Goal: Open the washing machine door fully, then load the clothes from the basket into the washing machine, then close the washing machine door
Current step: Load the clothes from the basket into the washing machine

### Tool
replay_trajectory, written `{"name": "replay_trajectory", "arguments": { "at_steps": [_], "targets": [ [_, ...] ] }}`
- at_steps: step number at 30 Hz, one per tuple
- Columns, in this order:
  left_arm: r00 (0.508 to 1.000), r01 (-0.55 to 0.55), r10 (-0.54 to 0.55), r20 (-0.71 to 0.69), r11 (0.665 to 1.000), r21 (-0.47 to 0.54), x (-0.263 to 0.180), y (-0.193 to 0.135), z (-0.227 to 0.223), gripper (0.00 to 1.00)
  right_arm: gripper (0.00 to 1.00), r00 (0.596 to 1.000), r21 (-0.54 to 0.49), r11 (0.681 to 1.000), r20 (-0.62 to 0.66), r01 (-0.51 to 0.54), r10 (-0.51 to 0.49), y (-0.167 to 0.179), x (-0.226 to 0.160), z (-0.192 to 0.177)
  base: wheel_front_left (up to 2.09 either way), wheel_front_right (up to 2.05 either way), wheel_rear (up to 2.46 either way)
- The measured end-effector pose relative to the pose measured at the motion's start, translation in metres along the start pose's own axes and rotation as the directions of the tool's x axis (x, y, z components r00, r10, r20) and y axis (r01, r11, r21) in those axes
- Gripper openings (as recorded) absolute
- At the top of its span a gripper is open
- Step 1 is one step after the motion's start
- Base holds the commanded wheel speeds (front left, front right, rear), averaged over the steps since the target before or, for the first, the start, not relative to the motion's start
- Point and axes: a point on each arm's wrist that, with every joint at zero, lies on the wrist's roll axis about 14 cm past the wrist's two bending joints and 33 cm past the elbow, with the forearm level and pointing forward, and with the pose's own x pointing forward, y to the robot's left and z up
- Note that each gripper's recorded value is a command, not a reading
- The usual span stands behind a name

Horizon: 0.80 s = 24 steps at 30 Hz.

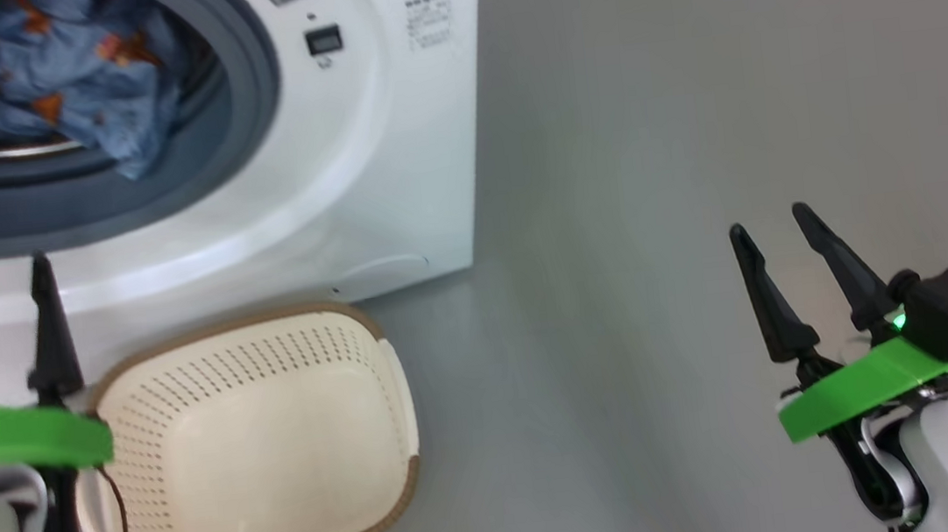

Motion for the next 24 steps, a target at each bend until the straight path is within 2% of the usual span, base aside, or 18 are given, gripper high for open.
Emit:
{"name": "replay_trajectory", "arguments": {
  "at_steps": [24],
  "targets": [
    [0.997,-0.074,0.074,0.022,0.997,0.016,-0.116,0.016,0.009,1.00,1.00,0.998,-0.014,1.000,0.053,-0.027,0.027,0.008,-0.046,0.024,0.00,0.00,0.00]
  ]
}}
